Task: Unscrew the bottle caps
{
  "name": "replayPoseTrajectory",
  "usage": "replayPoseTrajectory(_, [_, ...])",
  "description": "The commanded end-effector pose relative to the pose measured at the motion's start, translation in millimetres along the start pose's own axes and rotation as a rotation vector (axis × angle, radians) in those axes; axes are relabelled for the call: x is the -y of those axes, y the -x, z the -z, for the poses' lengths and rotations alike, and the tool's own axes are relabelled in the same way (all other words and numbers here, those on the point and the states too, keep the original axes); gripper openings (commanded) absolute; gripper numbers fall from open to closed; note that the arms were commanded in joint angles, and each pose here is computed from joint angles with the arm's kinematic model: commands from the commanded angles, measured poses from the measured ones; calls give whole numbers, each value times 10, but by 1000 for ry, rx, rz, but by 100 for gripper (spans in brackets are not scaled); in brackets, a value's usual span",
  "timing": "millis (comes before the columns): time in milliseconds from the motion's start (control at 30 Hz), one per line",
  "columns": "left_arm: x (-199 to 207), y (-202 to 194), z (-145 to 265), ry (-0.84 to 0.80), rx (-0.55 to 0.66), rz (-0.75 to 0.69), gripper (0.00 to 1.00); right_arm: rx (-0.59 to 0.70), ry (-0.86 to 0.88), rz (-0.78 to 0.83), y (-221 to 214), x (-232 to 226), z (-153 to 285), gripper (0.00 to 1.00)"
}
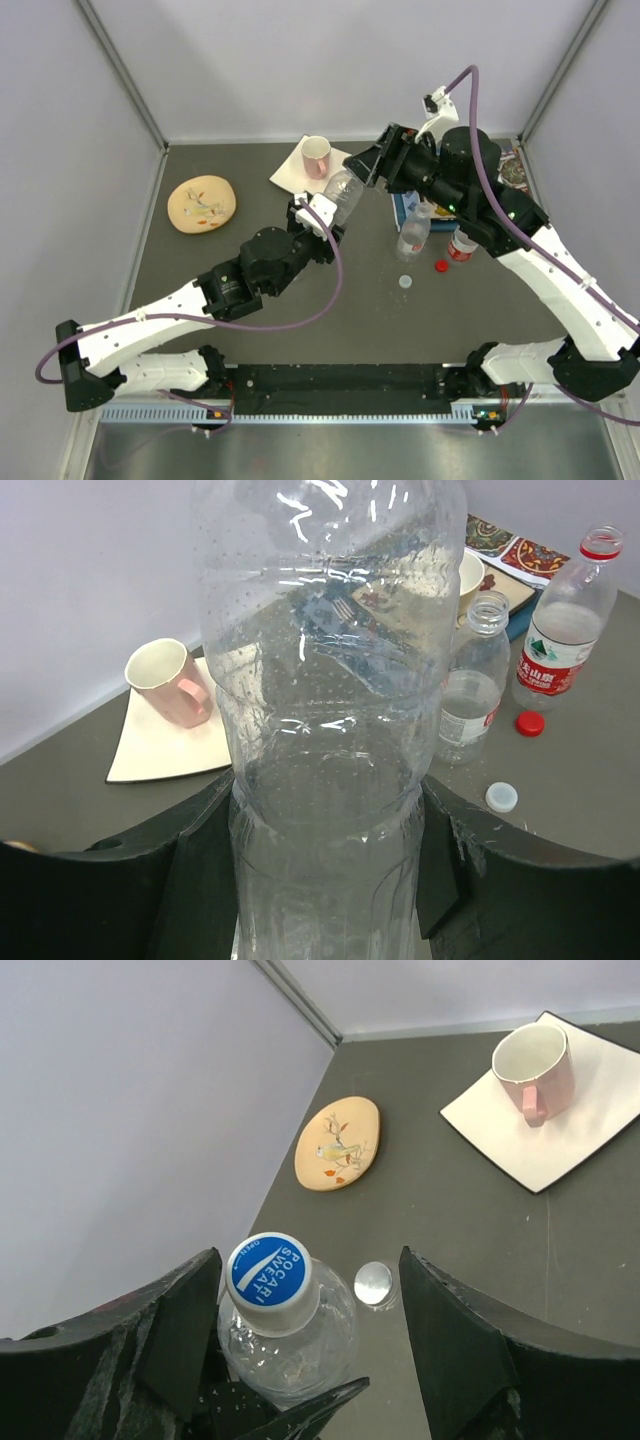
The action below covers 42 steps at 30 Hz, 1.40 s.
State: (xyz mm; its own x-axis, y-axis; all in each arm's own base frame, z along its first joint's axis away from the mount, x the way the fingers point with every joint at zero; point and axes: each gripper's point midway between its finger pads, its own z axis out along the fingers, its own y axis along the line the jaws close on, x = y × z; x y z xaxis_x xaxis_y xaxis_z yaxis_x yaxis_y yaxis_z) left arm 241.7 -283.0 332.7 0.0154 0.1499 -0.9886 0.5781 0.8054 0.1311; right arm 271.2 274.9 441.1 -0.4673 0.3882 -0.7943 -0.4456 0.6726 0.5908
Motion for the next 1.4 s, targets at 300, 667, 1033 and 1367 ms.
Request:
replayPoseTrajectory(300, [-49, 132, 0, 36, 61, 16, 54, 46, 48, -7, 114, -144, 10, 32])
replayPoseTrajectory(667, [5, 343, 68, -24, 110, 24, 54, -17, 80, 31, -19, -171, 10, 0])
replayPoseTrajectory(1033, [681, 845, 699, -694, 219, 132, 53, -80, 452, 268, -15, -750, 475, 0])
replayPoseTrajectory(1367, [762, 995, 1228, -1263, 176, 374, 58, -198, 916, 486, -303, -1173, 1220, 0])
